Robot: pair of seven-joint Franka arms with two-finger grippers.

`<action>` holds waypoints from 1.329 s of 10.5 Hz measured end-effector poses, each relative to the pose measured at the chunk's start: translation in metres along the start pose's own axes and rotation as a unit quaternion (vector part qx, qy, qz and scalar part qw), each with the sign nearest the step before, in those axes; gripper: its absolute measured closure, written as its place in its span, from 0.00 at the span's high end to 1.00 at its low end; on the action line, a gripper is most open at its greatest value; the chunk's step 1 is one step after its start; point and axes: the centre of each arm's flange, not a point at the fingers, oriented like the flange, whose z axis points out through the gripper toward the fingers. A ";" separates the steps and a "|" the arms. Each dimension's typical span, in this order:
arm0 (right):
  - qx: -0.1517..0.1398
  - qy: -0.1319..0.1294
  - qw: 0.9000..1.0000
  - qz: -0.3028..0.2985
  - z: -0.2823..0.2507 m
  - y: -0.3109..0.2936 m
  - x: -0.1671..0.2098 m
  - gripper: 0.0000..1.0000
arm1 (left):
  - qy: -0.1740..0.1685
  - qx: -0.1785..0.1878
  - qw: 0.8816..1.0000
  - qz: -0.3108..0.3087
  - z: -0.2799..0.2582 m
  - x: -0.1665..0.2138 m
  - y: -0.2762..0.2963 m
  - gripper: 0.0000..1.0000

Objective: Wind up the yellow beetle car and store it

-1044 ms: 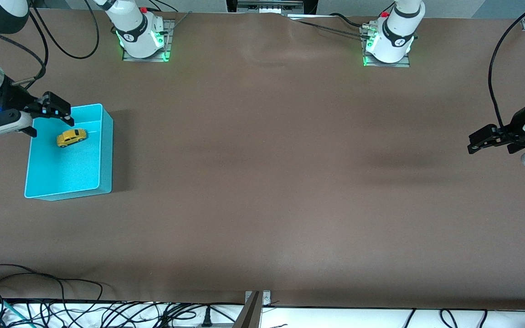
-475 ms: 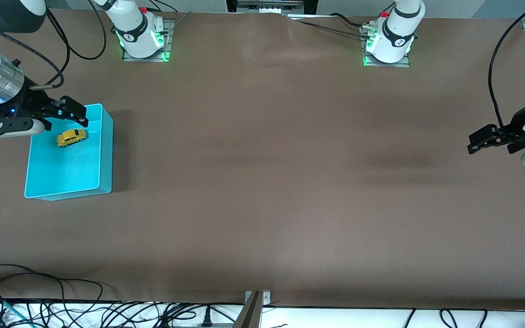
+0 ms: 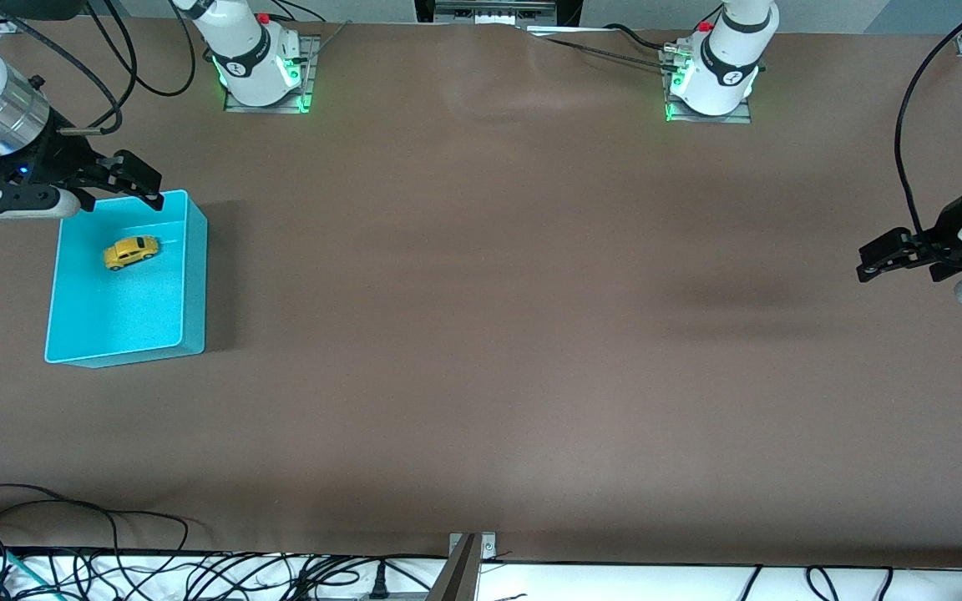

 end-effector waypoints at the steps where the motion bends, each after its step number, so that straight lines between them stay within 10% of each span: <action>1: -0.007 -0.001 1.000 -0.001 0.001 0.001 0.000 1.00 | 0.000 0.000 1.000 0.000 0.000 0.000 0.000 1.00; 14: -0.007 0.001 1.000 0.013 -0.012 0.057 0.009 1.00 | 0.000 0.000 1.000 0.000 0.000 0.000 0.001 1.00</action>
